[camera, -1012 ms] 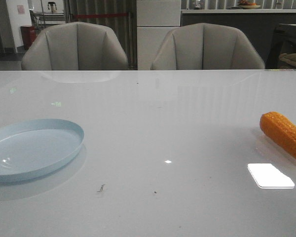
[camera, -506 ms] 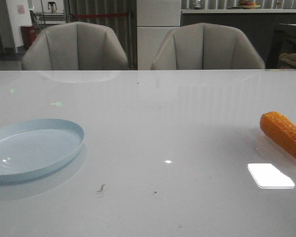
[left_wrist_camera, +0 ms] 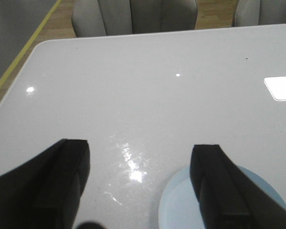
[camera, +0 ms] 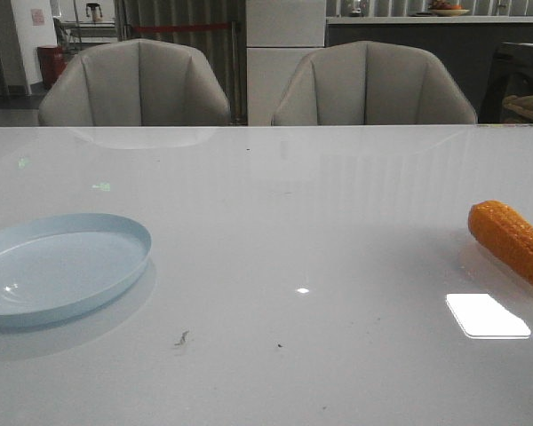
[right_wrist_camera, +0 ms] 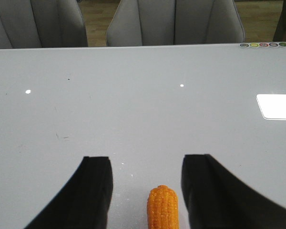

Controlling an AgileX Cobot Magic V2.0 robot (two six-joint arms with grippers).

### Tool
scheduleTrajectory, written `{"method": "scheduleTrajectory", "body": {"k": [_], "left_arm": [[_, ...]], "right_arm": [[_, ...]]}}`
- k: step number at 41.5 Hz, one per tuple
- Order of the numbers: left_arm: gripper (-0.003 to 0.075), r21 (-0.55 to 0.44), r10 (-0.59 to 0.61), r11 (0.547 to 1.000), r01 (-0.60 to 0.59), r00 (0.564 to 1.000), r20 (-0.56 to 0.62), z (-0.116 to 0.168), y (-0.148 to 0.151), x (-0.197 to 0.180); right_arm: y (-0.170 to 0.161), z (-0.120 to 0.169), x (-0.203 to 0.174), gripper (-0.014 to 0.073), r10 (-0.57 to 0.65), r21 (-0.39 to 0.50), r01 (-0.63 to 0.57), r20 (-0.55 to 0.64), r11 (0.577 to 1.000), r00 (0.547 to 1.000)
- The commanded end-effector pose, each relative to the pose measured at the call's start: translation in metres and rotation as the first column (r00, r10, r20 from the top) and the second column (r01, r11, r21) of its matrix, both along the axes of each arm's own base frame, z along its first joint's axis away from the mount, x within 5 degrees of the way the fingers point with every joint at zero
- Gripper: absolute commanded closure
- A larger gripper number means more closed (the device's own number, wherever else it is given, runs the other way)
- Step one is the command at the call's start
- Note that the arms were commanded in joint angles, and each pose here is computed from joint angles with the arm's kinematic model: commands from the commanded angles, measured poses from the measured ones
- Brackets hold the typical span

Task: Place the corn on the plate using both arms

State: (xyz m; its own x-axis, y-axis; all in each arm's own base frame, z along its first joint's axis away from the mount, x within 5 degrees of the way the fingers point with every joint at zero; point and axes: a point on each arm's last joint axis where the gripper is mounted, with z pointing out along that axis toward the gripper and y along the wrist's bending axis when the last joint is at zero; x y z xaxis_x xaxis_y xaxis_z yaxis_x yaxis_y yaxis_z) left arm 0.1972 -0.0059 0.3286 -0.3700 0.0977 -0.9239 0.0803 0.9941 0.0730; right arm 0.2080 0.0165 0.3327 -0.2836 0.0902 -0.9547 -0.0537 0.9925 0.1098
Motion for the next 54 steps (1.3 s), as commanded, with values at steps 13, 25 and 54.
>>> {"method": "scheduleTrajectory", "body": {"k": [13,25,54], "left_arm": [[0.0193,-0.110,-0.015,0.994,-0.006,0.982,-0.190,0.015,-0.006,0.037],[0.0193,-0.160,0.003,0.982,-0.103,0.848,-0.529,-0.011,0.007,0.112],[0.0193,-0.139,-0.060,0.983,-0.121,0.504,-0.861,-0.121,0.003,0.176]], "right_arm": [[0.002,0.010,-0.004,0.0146,0.022,-0.010,-0.023,-0.126,1.000,0.992],[0.004,0.019,0.004,0.0146,0.041,-0.016,-0.048,-0.301,0.999,0.953],[0.004,0.017,0.005,0.0146,0.041,-0.016,-0.049,-0.311,0.999,0.950]]}}
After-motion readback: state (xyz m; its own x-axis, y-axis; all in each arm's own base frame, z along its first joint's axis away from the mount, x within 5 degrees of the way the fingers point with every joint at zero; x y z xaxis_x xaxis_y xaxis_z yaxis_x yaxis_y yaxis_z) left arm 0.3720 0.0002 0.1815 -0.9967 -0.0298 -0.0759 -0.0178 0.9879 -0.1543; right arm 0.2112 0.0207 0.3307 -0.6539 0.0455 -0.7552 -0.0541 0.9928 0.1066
